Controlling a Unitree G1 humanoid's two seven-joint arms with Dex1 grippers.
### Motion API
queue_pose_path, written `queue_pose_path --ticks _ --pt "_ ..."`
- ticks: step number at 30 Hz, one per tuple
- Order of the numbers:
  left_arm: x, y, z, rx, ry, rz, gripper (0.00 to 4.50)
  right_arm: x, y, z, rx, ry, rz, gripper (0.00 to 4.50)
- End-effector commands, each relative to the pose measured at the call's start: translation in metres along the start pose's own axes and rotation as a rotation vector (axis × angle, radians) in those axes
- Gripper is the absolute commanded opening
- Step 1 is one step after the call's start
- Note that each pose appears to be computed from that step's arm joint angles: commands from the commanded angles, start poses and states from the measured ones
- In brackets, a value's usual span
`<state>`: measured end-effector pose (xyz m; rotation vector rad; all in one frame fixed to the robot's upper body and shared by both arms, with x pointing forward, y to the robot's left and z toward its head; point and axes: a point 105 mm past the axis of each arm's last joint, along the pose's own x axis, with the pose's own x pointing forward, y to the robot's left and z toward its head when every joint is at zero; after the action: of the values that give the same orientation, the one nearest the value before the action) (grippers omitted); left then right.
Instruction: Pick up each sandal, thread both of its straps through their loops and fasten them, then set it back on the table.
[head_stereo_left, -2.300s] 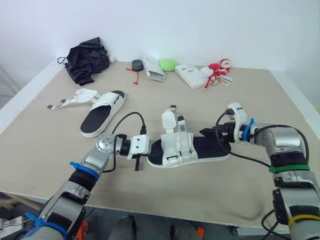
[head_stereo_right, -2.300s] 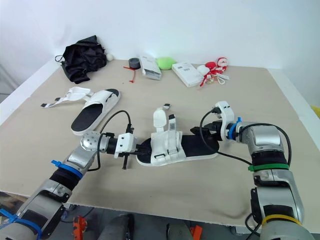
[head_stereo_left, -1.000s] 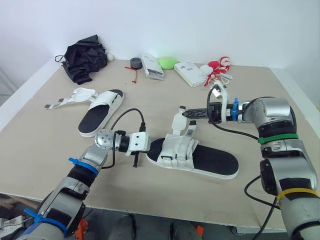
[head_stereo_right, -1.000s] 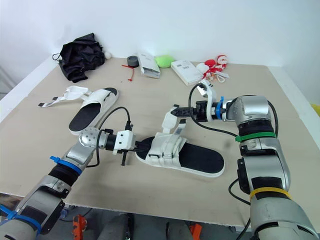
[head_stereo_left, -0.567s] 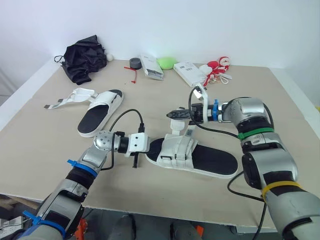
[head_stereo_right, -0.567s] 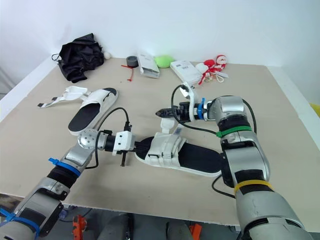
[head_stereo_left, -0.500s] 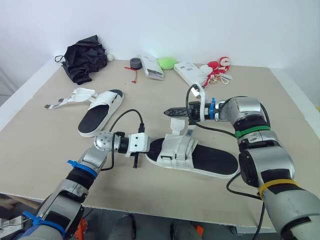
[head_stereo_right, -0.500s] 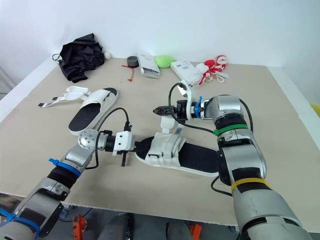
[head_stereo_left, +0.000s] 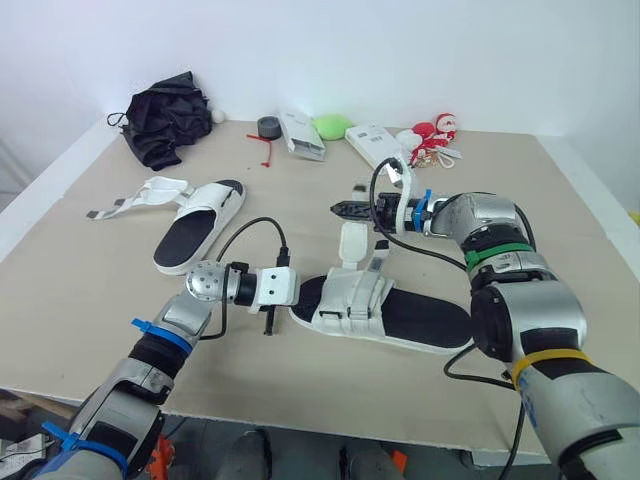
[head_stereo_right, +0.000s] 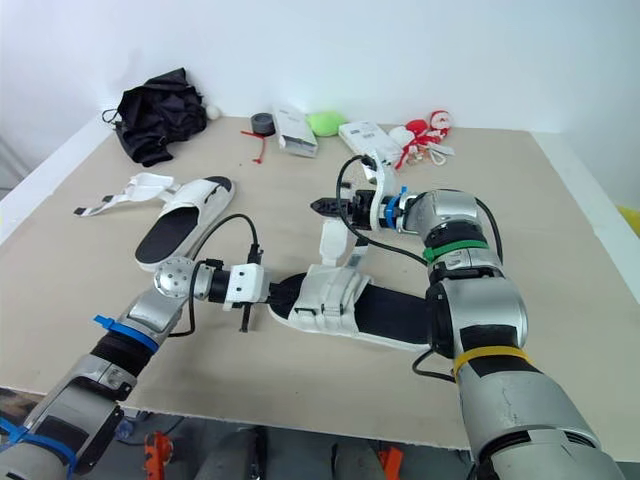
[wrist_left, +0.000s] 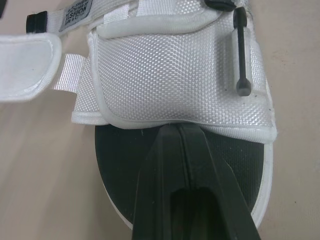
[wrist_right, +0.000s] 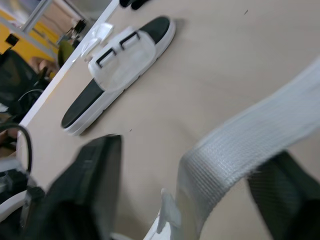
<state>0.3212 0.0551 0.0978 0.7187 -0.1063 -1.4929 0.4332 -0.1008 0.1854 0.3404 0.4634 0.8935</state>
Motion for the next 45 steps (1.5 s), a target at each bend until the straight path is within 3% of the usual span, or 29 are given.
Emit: queue_pose_path --ticks 1,4,5,6,7,11,15,21,26,34,42,45 --pt "0.007 -0.038 -0.034 -0.090 0.125 -0.149 0.00 0.000 0.016 0.030 -0.056 -0.094 0.040 1.88" --pt "0.008 -0.038 -0.033 -0.089 0.121 -0.153 0.00 -0.001 0.017 0.032 -0.066 -0.098 0.052 1.09" --pt "0.008 -0.038 -0.033 -0.090 0.120 -0.153 0.00 -0.002 0.018 0.032 -0.067 -0.098 0.056 0.46" --pt "0.008 -0.038 -0.033 -0.091 0.119 -0.153 0.00 -0.003 0.018 0.032 -0.070 -0.098 0.061 0.14" --pt "0.008 -0.038 -0.033 -0.091 0.119 -0.153 0.00 -0.004 0.017 0.031 -0.070 -0.098 0.066 0.01" --pt "0.009 -0.038 -0.033 -0.093 0.117 -0.154 0.00 -0.008 0.021 0.032 -0.114 -0.113 0.103 0.01" --pt "0.010 -0.038 -0.032 -0.095 0.115 -0.152 0.00 -0.015 0.032 0.026 -0.327 -0.124 0.157 0.01" --pt "0.009 -0.038 -0.032 -0.099 0.113 -0.153 0.00 -0.034 0.074 0.008 -0.724 -0.182 0.203 0.01" --pt "0.009 -0.037 -0.032 -0.101 0.113 -0.156 0.00 -0.052 0.101 0.019 -1.114 -0.389 0.063 0.01" --pt "0.010 -0.038 -0.033 -0.107 0.108 -0.168 0.00 -0.062 0.126 -0.032 -1.838 -0.371 0.114 0.01" --pt "0.010 -0.037 -0.033 -0.109 0.107 -0.174 0.00 -0.066 0.117 -0.072 -2.091 -0.337 0.273 0.01" --pt "0.010 -0.037 -0.033 -0.116 0.101 -0.176 0.00 -0.065 0.112 -0.089 -2.062 -0.253 0.350 0.94"
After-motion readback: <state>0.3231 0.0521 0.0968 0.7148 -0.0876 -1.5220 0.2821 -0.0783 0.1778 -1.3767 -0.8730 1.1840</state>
